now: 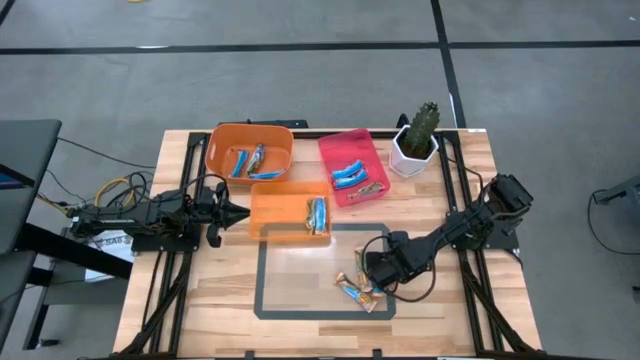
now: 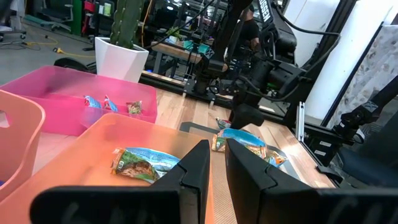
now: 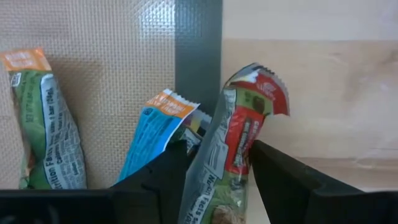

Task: Pick and place Granola Bars by type
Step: Put the red granola bar into the red bin

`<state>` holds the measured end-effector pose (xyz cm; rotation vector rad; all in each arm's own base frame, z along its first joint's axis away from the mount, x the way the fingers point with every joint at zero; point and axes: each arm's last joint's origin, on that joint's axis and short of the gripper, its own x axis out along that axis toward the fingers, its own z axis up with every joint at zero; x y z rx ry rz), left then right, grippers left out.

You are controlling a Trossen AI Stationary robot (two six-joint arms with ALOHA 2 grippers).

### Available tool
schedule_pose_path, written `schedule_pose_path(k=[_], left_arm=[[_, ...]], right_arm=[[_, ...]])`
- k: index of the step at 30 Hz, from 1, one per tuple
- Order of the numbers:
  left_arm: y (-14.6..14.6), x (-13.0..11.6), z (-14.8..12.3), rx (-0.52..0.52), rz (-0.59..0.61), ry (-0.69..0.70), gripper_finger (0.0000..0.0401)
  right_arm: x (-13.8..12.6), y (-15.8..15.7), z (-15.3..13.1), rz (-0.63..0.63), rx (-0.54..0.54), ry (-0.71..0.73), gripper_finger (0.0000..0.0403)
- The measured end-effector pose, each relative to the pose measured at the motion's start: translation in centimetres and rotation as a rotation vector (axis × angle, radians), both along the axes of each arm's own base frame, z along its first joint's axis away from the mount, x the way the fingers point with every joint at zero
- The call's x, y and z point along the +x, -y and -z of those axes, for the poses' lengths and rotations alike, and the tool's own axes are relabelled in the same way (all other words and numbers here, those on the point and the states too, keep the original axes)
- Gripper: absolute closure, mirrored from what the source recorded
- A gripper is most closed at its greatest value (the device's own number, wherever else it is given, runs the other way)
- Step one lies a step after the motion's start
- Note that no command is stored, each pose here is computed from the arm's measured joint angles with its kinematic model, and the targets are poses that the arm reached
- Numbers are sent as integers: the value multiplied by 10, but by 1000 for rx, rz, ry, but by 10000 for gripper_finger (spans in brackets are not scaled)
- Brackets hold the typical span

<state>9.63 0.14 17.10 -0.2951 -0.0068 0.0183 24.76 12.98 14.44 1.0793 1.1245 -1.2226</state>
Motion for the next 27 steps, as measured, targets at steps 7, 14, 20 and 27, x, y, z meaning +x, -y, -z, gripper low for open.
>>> schedule_pose_path(k=[7,14,20,27], left_arm=[[0,0,0,0,0,0,357],[0,0,0,0,-1,0,357],[0,0,0,0,0,0,357],[0,0,0,0,-1,0,357]], right_arm=[[-1,1,1,-1,-8,-12,256],[-2,1,1,-1,-10,-14,302],[-2,1,1,-2,-10,-14,337],[-2,0,1,-15,-11,-15,371]])
